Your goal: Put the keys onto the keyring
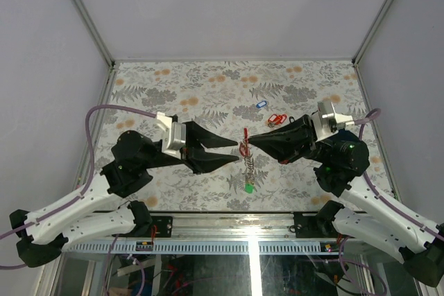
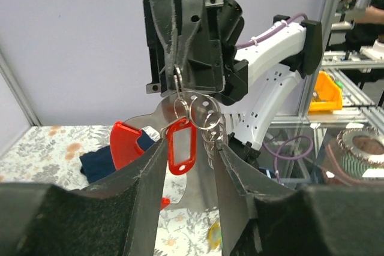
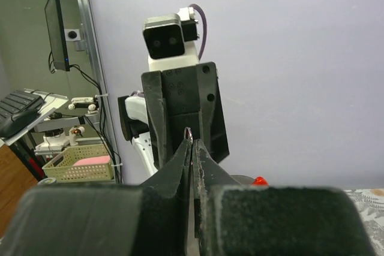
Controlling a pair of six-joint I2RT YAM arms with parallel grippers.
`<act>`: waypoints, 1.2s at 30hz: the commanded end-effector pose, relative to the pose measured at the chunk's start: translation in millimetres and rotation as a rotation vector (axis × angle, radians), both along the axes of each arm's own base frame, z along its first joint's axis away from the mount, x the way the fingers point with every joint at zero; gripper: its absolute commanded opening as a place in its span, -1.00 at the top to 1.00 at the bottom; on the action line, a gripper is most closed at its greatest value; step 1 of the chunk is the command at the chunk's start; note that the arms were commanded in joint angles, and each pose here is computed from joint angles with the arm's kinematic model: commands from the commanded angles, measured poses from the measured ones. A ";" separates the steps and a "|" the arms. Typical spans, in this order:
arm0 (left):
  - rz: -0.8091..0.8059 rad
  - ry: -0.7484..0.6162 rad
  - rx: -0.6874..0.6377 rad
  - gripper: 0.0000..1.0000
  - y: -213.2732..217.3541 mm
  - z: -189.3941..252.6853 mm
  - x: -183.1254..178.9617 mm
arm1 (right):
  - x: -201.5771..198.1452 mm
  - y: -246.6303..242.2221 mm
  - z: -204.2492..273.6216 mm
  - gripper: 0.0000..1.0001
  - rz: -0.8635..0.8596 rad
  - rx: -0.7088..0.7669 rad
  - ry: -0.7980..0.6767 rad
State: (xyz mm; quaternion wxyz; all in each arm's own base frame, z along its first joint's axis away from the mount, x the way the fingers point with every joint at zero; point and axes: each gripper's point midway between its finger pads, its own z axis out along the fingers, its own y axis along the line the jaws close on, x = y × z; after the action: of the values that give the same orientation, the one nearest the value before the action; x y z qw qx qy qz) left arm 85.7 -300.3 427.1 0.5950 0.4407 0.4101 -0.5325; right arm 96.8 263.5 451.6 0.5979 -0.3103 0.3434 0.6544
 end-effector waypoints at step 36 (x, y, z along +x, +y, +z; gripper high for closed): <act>0.014 0.064 -0.225 0.62 -8.9 44.9 12.2 | -1.5 -6.8 11.3 1.00 -0.052 0.021 -0.088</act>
State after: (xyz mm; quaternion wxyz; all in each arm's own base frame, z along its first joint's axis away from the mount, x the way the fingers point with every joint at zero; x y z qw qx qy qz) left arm 101.8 -315.1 448.7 0.6121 0.3596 0.3979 -0.5811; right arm 100.7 265.0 444.2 0.6086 -0.3227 0.3528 0.6333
